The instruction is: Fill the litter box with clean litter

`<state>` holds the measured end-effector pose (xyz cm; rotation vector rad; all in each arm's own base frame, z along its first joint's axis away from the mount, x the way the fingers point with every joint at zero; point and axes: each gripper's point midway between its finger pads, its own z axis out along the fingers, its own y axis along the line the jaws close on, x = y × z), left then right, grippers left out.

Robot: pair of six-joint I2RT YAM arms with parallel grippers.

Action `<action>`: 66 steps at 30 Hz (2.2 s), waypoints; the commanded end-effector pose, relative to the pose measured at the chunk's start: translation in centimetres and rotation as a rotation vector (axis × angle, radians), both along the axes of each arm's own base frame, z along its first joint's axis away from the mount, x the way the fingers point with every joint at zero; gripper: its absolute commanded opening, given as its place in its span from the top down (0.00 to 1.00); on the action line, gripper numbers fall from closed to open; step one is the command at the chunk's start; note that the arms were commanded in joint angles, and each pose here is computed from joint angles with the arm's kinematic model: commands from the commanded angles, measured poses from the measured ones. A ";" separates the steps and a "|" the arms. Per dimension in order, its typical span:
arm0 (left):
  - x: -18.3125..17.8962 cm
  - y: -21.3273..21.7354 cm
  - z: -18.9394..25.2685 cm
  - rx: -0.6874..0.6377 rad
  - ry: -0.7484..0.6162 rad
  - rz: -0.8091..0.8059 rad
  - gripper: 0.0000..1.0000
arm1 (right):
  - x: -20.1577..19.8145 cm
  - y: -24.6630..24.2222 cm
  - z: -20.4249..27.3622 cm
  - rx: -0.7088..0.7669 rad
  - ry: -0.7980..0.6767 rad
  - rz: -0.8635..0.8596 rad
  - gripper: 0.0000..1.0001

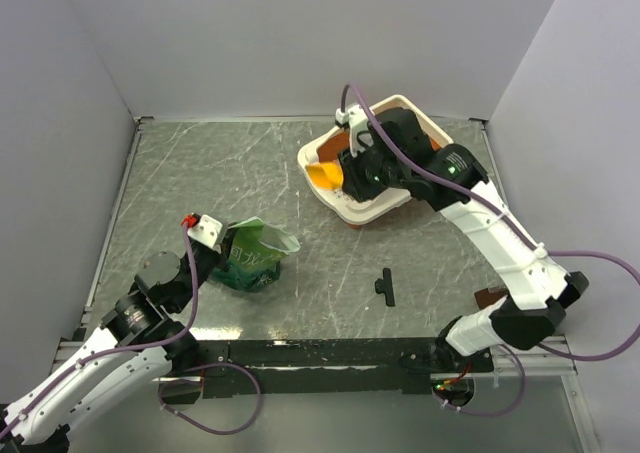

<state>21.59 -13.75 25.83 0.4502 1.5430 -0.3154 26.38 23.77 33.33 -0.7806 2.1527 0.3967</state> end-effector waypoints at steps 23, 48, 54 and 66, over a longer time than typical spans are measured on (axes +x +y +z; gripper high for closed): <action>0.2 -0.3 3.1 -0.089 -0.081 -0.002 0.99 | -6.5 6.2 -4.4 0.318 0.320 0.242 1.00; 0.0 -2.4 2.2 -0.072 -0.040 -0.093 0.99 | -4.2 13.1 -16.6 0.060 0.841 0.116 1.00; -0.1 -2.3 2.4 -0.078 -0.049 -0.091 0.99 | -4.6 15.4 -21.6 0.074 0.987 0.111 1.00; 0.0 -2.0 2.3 -0.074 -0.053 -0.076 0.99 | -4.8 18.9 -25.7 0.424 1.071 0.177 1.00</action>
